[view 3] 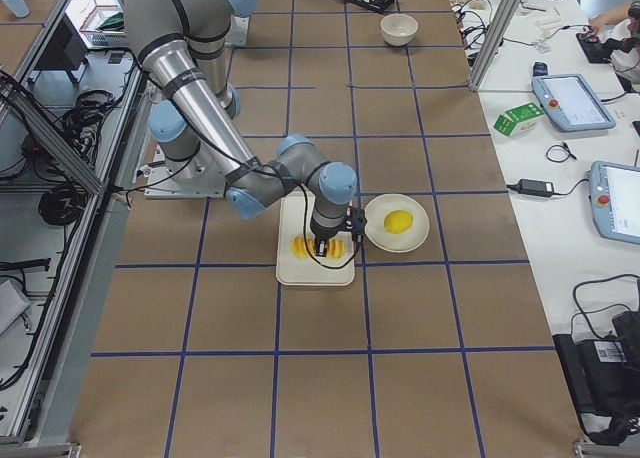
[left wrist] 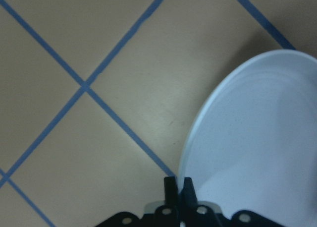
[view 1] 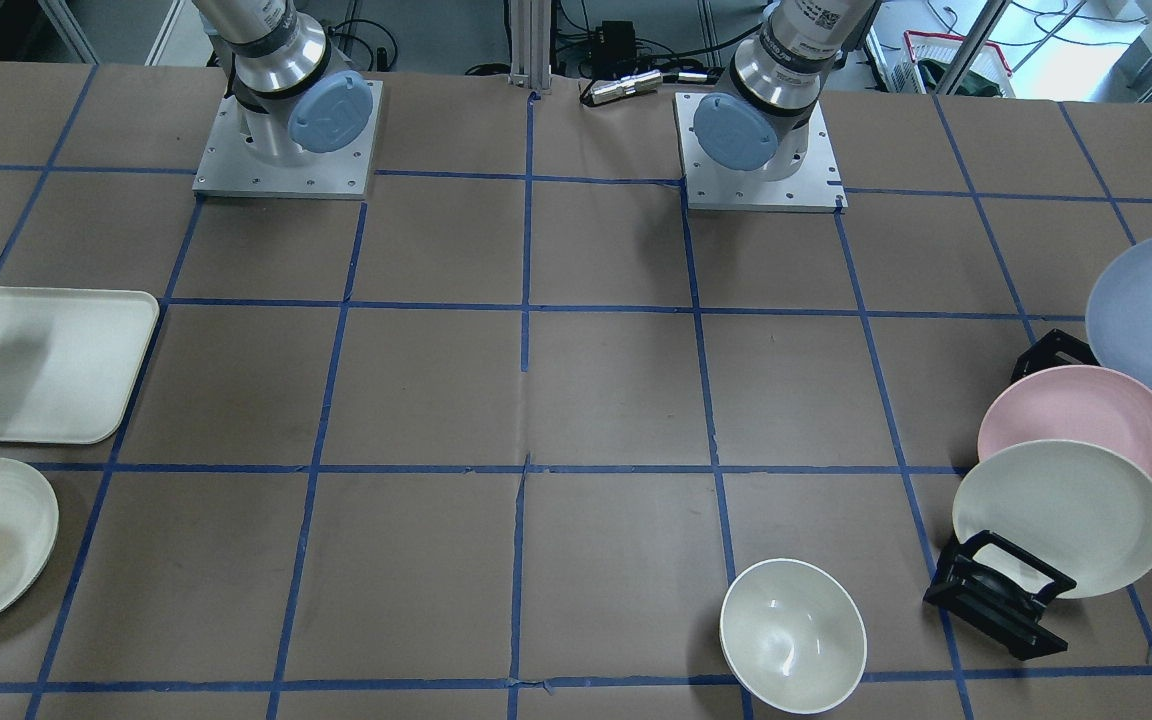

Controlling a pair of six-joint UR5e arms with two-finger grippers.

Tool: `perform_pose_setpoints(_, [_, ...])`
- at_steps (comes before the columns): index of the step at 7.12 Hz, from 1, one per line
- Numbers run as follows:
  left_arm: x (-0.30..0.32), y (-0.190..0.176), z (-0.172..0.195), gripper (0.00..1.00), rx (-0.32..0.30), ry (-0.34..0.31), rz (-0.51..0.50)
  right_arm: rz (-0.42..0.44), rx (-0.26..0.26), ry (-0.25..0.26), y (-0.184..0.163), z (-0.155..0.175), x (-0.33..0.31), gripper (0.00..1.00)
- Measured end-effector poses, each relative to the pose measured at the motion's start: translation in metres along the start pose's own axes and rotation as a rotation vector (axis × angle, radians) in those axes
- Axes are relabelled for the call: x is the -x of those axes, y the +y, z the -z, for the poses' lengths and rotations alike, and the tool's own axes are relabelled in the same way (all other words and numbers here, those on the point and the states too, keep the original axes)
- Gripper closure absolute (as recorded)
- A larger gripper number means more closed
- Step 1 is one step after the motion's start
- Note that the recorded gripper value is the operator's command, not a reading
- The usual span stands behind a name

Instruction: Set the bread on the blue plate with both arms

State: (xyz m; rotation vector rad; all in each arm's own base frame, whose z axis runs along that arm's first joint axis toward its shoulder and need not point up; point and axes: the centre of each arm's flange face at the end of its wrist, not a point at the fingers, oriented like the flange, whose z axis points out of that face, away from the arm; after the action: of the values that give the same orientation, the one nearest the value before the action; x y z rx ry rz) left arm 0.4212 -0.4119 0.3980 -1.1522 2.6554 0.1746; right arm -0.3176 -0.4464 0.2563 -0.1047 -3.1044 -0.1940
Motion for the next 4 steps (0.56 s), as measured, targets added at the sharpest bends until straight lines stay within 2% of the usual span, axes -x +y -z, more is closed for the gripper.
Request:
perform_pose_setpoints(2, [0.013, 0.018, 0.052, 1.0, 0.002, -0.022, -0.011, 0.004, 0.008, -0.003, 0.003, 0.033, 0.032, 1.0])
perform_pose_setpoints(3, [0.011, 0.035, 0.077, 1.0, -0.005, 0.014, -0.022, -0.015, 0.022, -0.015, 0.006, 0.054, 0.051, 1.0])
perform_pose_setpoints(4, [0.002, 0.056, 0.102, 1.0, -0.01, 0.088, -0.039, -0.029, 0.037, -0.027, 0.007, 0.079, 0.076, 1.0])
